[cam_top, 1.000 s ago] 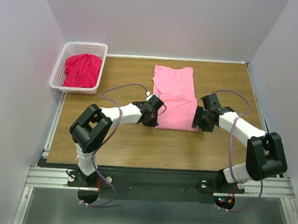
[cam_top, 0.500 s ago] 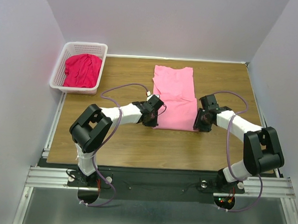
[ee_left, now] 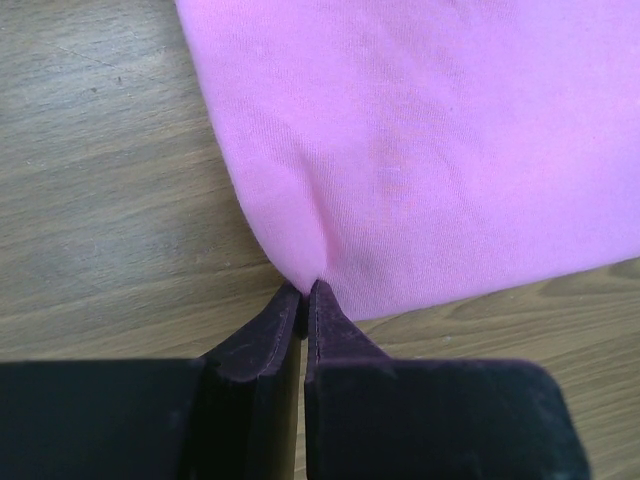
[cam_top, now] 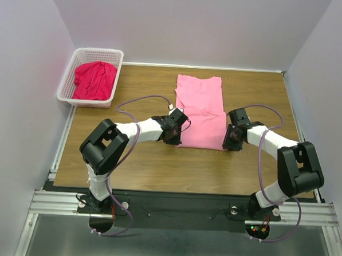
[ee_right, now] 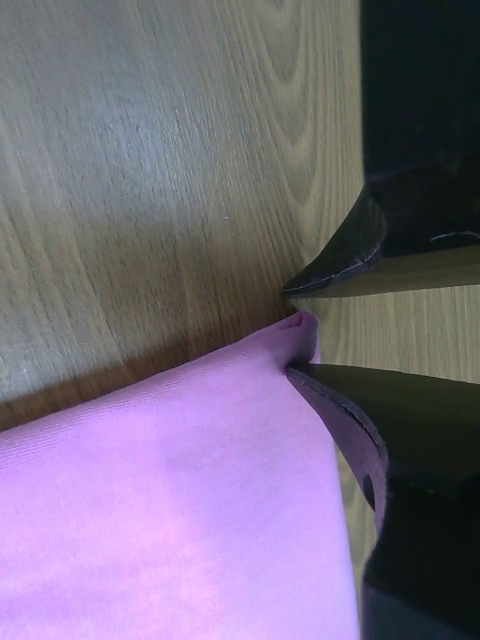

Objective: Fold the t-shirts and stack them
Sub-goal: Fold the tshirt

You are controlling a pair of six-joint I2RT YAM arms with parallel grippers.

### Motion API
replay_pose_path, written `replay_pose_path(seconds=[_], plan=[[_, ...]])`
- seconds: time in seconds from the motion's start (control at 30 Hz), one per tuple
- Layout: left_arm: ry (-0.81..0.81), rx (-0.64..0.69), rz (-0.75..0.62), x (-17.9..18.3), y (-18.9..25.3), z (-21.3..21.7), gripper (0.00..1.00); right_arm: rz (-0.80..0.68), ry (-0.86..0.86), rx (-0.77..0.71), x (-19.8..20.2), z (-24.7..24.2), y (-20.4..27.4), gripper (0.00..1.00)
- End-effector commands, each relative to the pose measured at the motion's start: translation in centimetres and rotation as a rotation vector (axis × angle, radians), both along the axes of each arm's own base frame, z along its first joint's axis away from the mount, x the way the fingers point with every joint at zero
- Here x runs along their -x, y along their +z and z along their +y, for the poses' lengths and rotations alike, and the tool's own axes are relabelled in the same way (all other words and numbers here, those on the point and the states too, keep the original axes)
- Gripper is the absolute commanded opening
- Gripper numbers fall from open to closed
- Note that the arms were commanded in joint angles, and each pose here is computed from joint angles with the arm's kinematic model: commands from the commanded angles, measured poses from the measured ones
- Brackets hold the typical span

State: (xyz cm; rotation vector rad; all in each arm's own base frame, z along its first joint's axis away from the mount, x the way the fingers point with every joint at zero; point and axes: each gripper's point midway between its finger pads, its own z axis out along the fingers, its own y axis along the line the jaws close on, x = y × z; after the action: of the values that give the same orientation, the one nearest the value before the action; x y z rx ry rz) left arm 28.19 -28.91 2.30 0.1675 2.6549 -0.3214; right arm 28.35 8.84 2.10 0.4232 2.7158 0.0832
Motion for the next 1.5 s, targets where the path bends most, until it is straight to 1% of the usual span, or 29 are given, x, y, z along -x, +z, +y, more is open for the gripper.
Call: replay_pose_path(seconds=[0.0, 0.17, 0.3, 0.47, 0.5, 0.57, 0.6, 0.7, 0.83, 0.87, 0.93, 1.0, 1.03, 1.07, 1.13, 1.2, 1.23, 1.27, 1.3, 1.37, 1.47], plan=[[-0.039, -0.132, 0.116, 3.3, -3.0, 3.1, 0.03, -0.001, -0.012, 0.026, -0.4, -0.4, -1.2, 0.37], [-0.043, -0.130, 0.118, 3.3, -2.9, 3.1, 0.02, 0.047, 0.015, 0.035, 0.3, -0.2, -2.7, 0.33], [-0.044, -0.134, 0.125, 3.5, -3.1, 3.2, 0.02, 0.089, 0.018, 0.049, 1.2, -0.3, -3.6, 0.32], [-0.048, -0.135, 0.122, 3.6, -3.1, 3.3, 0.00, 0.146, 0.020, 0.073, 2.4, -0.7, -4.8, 0.17], [-0.051, -0.142, 0.123, 3.6, -3.2, 3.5, 0.00, 0.149, 0.020, 0.069, 2.4, -0.7, -4.9, 0.10], [-0.054, -0.146, 0.124, 3.6, -3.2, 3.5, 0.00, 0.148, 0.023, 0.074, 2.4, -0.8, -4.9, 0.03], [-0.061, -0.147, 0.118, 3.4, -2.9, 3.4, 0.00, 0.143, 0.028, 0.076, 2.3, -0.8, -4.7, 0.01], [-0.077, -0.149, 0.117, 3.2, -1.8, 3.3, 0.00, 0.118, 0.041, 0.078, 1.8, -0.8, -3.1, 0.01], [-0.111, -0.134, 0.095, 2.9, 1.5, 3.4, 0.00, 0.113, 0.076, 0.027, 2.1, 0.1, -0.7, 0.01], [-0.118, -0.139, 0.106, 3.4, 1.8, 3.8, 0.00, 0.123, 0.081, 0.023, 2.5, 0.1, -0.4, 0.01], [-0.151, -0.104, 0.132, 4.7, 2.5, 3.8, 0.00, 0.159, 0.111, -0.006, 4.1, 0.4, 0.3, 0.01], [-0.223, -0.031, 0.203, 7.5, 2.8, 3.4, 0.00, 0.203, 0.132, -0.048, 5.9, 0.8, 0.9, 0.01], [-0.243, -0.021, 0.217, 8.7, 2.8, 3.2, 0.00, 0.236, 0.148, -0.095, 7.2, 1.4, 0.9, 0.01], [-0.258, -0.017, 0.245, 10.1, 2.4, 3.4, 0.00, 0.270, 0.154, -0.105, 8.5, 1.4, 1.0, 0.01], [-0.274, 0.010, 0.253, 11.7, 3.0, 3.3, 0.00, 0.271, 0.172, -0.111, 9.7, 1.4, 1.9, 0.01], [-0.276, 0.026, 0.282, 14.1, 2.9, 3.5, 0.00, 0.313, 0.175, -0.100, 11.6, 0.8, 2.3, 0.01], [-0.275, 0.036, 0.289, 14.9, 3.1, 3.5, 0.00, 0.314, 0.173, -0.098, 12.1, 0.6, 2.6, 0.01], [-0.262, 0.049, 0.295, 15.5, 3.1, 3.5, 0.00, 0.278, 0.171, -0.120, 12.1, 0.8, 3.4, 0.01], [-0.243, 0.061, 0.332, 17.0, 2.8, 3.7, 0.00, 0.283, 0.165, -0.128, 12.6, 0.8, 3.9, 0.01], [-0.223, 0.110, 0.324, 17.9, 3.9, 3.6, 0.00, 0.259, 0.156, -0.144, 12.9, 0.9, 5.1, 0.01], [-0.217, 0.127, 0.323, 19.7, 4.8, 3.5, 0.00, 0.244, 0.141, -0.134, 13.6, 0.4, 6.4, 0.01]])
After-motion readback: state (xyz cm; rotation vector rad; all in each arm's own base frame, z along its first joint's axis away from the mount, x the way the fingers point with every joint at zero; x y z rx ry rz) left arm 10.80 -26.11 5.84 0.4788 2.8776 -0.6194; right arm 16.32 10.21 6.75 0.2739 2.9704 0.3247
